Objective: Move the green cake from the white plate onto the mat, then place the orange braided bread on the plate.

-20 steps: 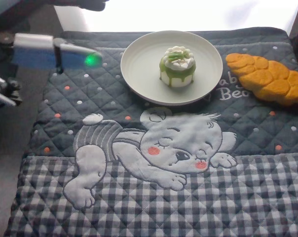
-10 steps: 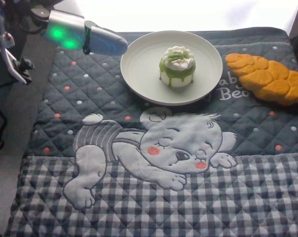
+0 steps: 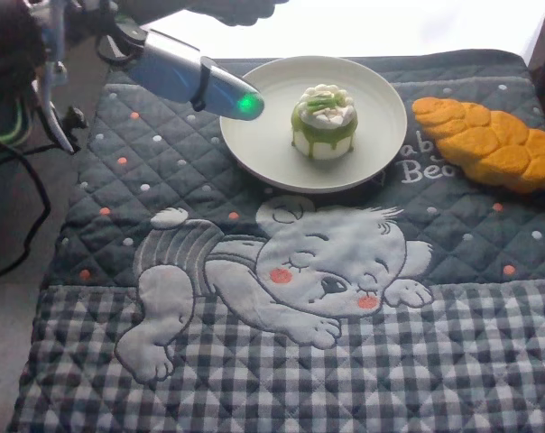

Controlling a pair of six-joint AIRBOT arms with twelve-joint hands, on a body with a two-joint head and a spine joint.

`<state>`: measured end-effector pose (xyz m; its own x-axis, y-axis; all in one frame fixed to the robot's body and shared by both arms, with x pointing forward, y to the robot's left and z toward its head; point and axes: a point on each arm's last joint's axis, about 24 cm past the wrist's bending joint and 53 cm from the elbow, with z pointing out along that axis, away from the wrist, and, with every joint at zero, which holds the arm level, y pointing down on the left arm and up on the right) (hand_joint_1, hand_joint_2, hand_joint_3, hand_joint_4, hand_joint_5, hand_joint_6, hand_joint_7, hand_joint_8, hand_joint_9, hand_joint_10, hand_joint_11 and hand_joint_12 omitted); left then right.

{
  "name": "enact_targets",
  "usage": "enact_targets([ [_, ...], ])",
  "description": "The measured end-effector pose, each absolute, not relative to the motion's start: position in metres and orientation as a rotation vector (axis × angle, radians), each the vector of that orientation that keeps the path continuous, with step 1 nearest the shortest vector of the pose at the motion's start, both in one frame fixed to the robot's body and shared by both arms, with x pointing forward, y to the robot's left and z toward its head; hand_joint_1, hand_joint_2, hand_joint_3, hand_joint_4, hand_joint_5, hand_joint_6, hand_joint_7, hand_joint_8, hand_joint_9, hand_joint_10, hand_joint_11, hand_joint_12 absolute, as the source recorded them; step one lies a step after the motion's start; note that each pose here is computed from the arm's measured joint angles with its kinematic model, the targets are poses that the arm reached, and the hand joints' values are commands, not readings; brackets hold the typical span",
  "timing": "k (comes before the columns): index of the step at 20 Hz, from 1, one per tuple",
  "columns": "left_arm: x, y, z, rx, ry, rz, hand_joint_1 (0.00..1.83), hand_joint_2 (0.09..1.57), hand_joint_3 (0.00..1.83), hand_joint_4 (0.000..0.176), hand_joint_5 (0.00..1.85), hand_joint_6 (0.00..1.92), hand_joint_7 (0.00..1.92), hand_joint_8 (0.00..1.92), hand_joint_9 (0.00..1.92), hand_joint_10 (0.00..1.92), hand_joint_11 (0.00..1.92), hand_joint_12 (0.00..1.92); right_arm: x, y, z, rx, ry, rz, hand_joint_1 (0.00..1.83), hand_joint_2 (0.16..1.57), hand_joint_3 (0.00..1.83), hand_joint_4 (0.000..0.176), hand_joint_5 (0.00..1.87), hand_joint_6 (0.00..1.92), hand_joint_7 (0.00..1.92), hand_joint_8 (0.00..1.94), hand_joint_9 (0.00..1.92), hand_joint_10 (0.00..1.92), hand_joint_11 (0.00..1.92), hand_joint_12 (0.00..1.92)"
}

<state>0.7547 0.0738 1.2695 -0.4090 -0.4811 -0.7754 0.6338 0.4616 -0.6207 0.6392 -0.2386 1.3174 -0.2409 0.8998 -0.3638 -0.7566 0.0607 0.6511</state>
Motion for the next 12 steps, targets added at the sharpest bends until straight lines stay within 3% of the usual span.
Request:
enact_targets([
  [1, 0.756, 0.065, 1.265, 0.161, 1.589, -1.209, 0.7, 0.86, 0.0, 0.048, 0.34, 0.0, 0.47, 0.0, 0.51, 0.0, 0.33, 0.56, 0.639, -0.238, 1.317, 0.204, 0.921, 1.566, 0.68, 0.72, 0.0, 0.169, 0.28, 0.0, 0.36, 0.0, 0.26, 0.01, 0.0, 0.87],
  [2, 0.758, 0.054, 1.26, 0.181, 1.607, -1.195, 0.71, 0.85, 0.0, 0.063, 0.33, 0.0, 0.47, 0.0, 0.5, 0.0, 0.28, 0.65, 0.639, -0.238, 1.317, 0.206, 0.921, 1.566, 0.67, 0.73, 0.0, 0.164, 0.27, 0.0, 0.36, 0.0, 0.26, 0.01, 0.0, 0.88],
  [3, 0.758, 0.042, 1.255, 0.207, 1.624, -1.185, 0.7, 0.84, 0.0, 0.026, 0.35, 0.01, 0.48, 0.01, 0.51, 0.01, 0.26, 0.67, 0.639, -0.237, 1.316, 0.206, 0.921, 1.568, 0.67, 0.74, 0.0, 0.158, 0.27, 0.0, 0.36, 0.0, 0.27, 0.01, 0.0, 0.92],
  [4, 0.758, 0.034, 1.251, 0.224, 1.636, -1.185, 0.71, 0.83, 0.0, 0.01, 0.36, 0.0, 0.5, 0.0, 0.53, 0.0, 0.29, 0.63, 0.639, -0.236, 1.316, 0.206, 0.922, 1.57, 0.66, 0.76, 0.01, 0.149, 0.26, 0.0, 0.36, 0.0, 0.27, 0.01, 0.0, 0.96],
  [7, 0.758, 0.009, 1.245, 0.289, 1.666, -1.16, 0.63, 0.8, 0.0, 0.099, 0.33, 0.0, 0.46, 0.0, 0.54, 0.0, 0.3, 0.53, 0.639, -0.235, 1.315, 0.202, 0.924, 1.572, 0.63, 0.83, 0.02, 0.16, 0.24, 0.0, 0.35, 0.0, 0.26, 0.0, 0.0, 1.02],
  [8, 0.76, 0.006, 1.245, 0.302, 1.67, -1.141, 0.63, 0.79, 0.0, 0.105, 0.34, 0.0, 0.45, 0.0, 0.53, 0.0, 0.28, 0.53, 0.638, -0.235, 1.316, 0.2, 0.919, 1.574, 0.64, 0.89, 0.02, 0.129, 0.21, 0.0, 0.31, 0.0, 0.22, 0.0, 0.0, 0.99],
  [9, 0.762, 0.002, 1.243, 0.32, 1.673, -1.119, 0.63, 0.77, 0.0, 0.104, 0.36, 0.0, 0.48, 0.0, 0.55, 0.0, 0.25, 0.62, 0.636, -0.234, 1.316, 0.196, 0.911, 1.58, 0.66, 0.89, 0.01, 0.124, 0.23, 0.01, 0.33, 0.01, 0.23, 0.01, 0.0, 0.99],
  [10, 0.763, 0.001, 1.241, 0.323, 1.678, -1.101, 0.64, 0.78, 0.0, 0.094, 0.37, 0.0, 0.49, 0.0, 0.57, 0.0, 0.23, 0.73, 0.635, -0.232, 1.317, 0.187, 0.907, 1.586, 0.64, 0.9, 0.01, 0.138, 0.25, 0.0, 0.34, 0.0, 0.24, 0.01, 0.0, 1.02],
  [11, 0.764, -0.002, 1.238, 0.336, 1.685, -1.083, 0.64, 0.78, 0.0, 0.121, 0.35, 0.01, 0.46, 0.01, 0.55, 0.01, 0.18, 0.87, 0.632, -0.23, 1.317, 0.177, 0.905, 1.593, 0.61, 0.9, 0.0, 0.138, 0.24, 0.0, 0.32, 0.0, 0.22, 0.0, 0.0, 1.01],
  [12, 0.766, -0.005, 1.235, 0.347, 1.692, -1.06, 0.64, 0.77, 0.0, 0.133, 0.36, 0.0, 0.45, 0.0, 0.55, 0.0, 0.17, 0.94, 0.63, -0.228, 1.318, 0.168, 0.904, 1.6, 0.6, 0.91, 0.01, 0.127, 0.23, 0.0, 0.3, 0.0, 0.2, 0.0, 0.0, 1.0],
])
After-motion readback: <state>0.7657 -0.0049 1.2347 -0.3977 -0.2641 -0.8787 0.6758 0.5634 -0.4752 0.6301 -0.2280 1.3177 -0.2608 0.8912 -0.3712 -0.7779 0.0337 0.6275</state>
